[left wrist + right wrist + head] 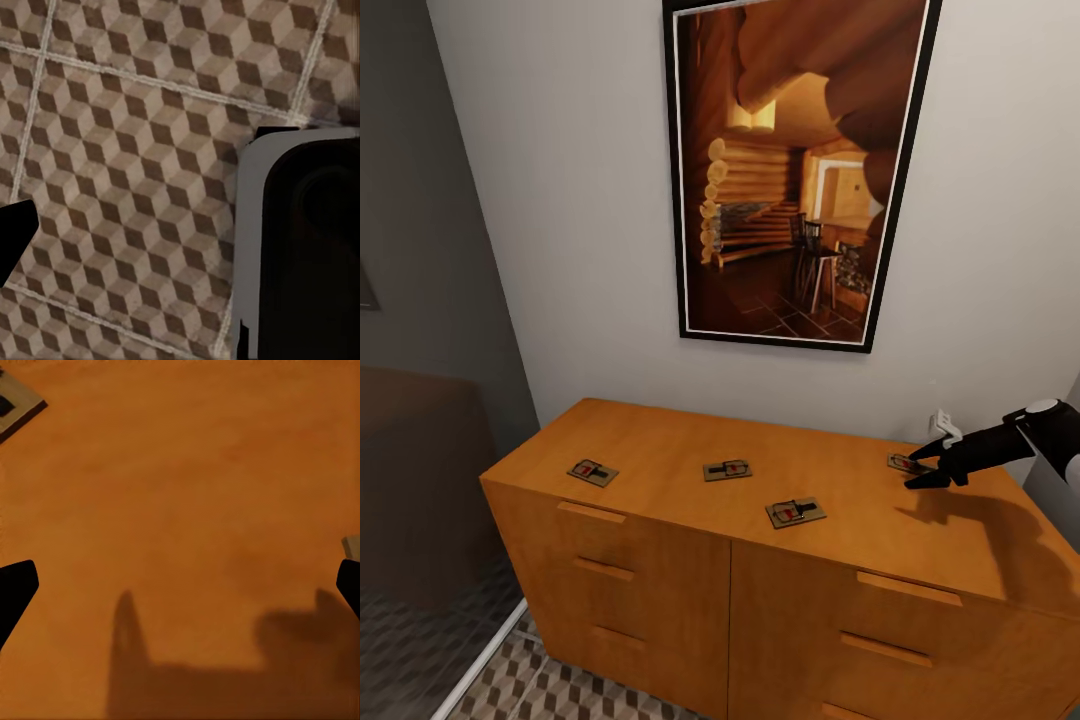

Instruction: Take the four mousetraps from the cabinet in the bathroom and place them on the bathroom floor. Make sure all four end up on the same floor surface, and ensure that at least two of them are either under or directly next to the same bathroom sink.

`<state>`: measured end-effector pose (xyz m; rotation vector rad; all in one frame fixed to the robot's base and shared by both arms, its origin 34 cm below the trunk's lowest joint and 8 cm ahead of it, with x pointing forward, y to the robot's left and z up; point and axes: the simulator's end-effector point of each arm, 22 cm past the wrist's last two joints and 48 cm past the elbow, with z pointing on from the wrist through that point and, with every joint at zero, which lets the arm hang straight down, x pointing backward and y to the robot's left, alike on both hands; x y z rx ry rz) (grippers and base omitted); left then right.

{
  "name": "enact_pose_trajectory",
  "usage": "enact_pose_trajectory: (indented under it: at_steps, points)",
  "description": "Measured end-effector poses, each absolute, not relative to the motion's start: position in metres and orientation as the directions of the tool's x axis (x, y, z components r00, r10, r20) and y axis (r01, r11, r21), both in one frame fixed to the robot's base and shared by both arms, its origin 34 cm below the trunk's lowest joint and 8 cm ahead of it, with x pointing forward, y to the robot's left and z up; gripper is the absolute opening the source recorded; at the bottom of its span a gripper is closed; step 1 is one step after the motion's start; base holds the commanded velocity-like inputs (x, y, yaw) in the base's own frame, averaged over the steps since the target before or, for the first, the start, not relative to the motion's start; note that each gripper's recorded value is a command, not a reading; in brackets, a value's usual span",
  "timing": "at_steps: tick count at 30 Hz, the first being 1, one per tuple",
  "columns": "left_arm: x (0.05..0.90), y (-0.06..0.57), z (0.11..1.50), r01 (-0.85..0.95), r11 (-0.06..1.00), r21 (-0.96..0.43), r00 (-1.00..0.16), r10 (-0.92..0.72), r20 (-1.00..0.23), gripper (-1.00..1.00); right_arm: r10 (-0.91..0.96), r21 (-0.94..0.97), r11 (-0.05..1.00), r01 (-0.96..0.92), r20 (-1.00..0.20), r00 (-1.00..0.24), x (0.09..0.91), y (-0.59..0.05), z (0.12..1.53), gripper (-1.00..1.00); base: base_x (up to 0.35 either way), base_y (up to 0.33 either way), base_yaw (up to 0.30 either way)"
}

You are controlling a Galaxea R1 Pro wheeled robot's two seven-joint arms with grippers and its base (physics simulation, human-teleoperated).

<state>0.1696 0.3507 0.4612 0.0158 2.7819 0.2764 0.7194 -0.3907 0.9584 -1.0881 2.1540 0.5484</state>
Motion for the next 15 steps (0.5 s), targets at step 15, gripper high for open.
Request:
enact_pose_trajectory:
  at_steps: [15]
  points:
    - [0.1603, 0.3431, 0.4571, -0.021, 0.982, 0.185, -0.955, 0.035, -0.295, 1.0, -0.55, 0.069, 0.559, -0.826, -0.715, -0.432, 0.7213, -0.3856, 0.9591, 1.0, 0.0, 0.0, 0.0]
